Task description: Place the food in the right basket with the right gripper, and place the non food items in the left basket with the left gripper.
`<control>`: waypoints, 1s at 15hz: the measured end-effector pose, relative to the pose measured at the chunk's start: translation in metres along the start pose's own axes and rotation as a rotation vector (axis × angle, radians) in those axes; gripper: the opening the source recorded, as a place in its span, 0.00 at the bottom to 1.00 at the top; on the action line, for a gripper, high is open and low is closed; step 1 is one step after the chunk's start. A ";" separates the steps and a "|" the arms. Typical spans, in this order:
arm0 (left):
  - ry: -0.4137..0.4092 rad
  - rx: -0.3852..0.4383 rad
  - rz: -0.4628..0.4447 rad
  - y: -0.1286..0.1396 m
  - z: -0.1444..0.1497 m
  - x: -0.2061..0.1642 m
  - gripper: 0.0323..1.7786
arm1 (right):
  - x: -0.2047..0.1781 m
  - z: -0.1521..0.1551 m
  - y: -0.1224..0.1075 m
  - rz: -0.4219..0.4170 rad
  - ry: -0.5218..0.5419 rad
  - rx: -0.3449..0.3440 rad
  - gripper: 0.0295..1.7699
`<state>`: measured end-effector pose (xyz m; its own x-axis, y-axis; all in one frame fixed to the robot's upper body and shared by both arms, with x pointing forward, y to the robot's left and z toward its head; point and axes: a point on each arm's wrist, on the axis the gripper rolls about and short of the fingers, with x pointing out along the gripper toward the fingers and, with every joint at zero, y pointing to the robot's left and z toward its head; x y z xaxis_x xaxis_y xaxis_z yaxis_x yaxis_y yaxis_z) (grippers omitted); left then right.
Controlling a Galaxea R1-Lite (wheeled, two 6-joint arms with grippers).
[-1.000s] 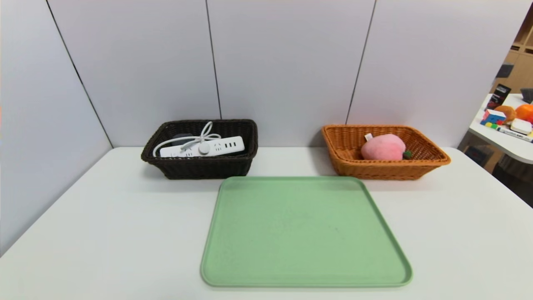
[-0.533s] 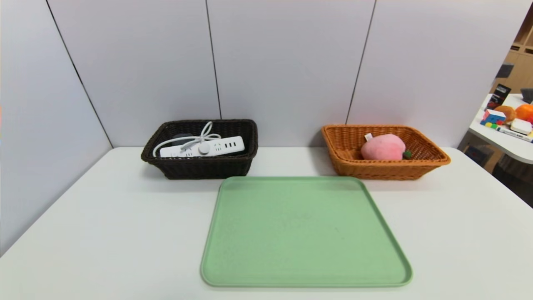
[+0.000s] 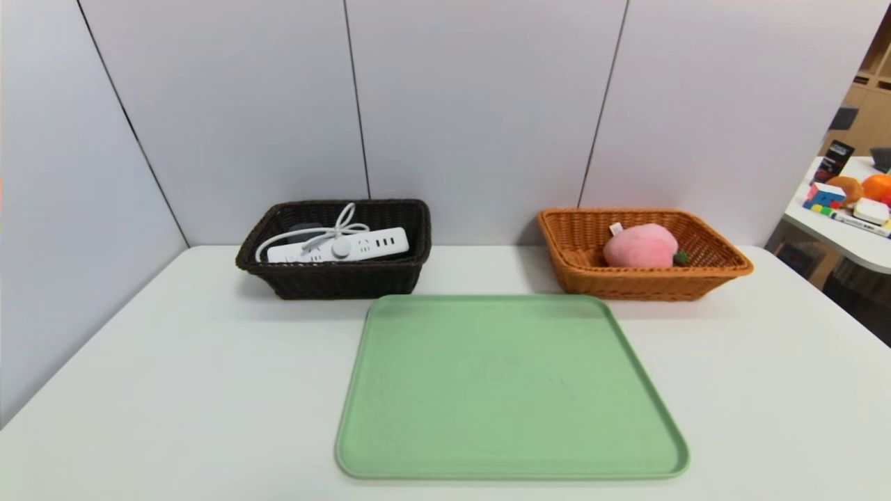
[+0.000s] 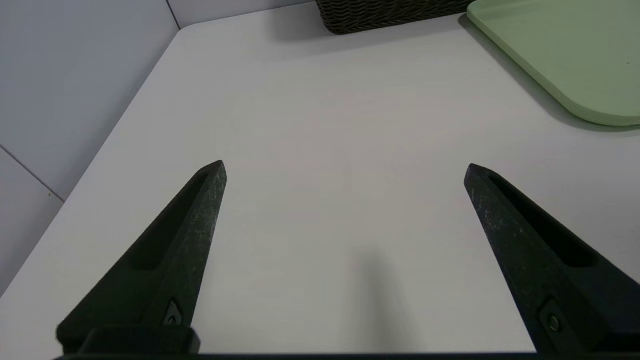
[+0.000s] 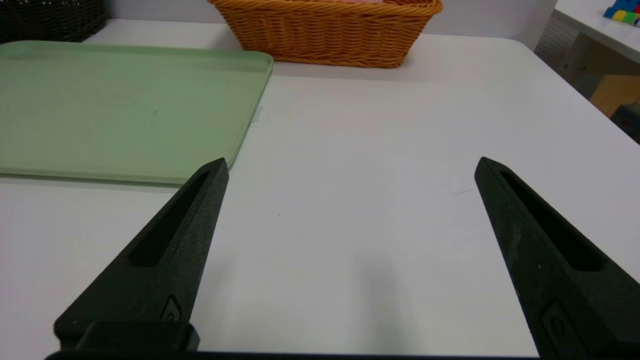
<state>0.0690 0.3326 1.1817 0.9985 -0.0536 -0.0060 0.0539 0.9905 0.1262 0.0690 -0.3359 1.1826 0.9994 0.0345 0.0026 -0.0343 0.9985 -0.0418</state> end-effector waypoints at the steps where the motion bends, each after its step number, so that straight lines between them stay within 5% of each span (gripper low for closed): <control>1: 0.000 0.000 0.000 0.000 0.000 0.000 0.95 | 0.000 0.000 0.000 -0.001 0.000 0.000 0.96; 15: 0.000 0.000 0.000 0.000 0.000 0.000 0.95 | 0.000 0.000 -0.001 -0.031 0.000 0.042 0.96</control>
<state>0.0690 0.3326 1.1817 0.9986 -0.0532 -0.0064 0.0535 0.9906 0.1257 0.0691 -0.3366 1.1827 1.0000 0.0038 0.0028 -0.0038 1.0000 0.0000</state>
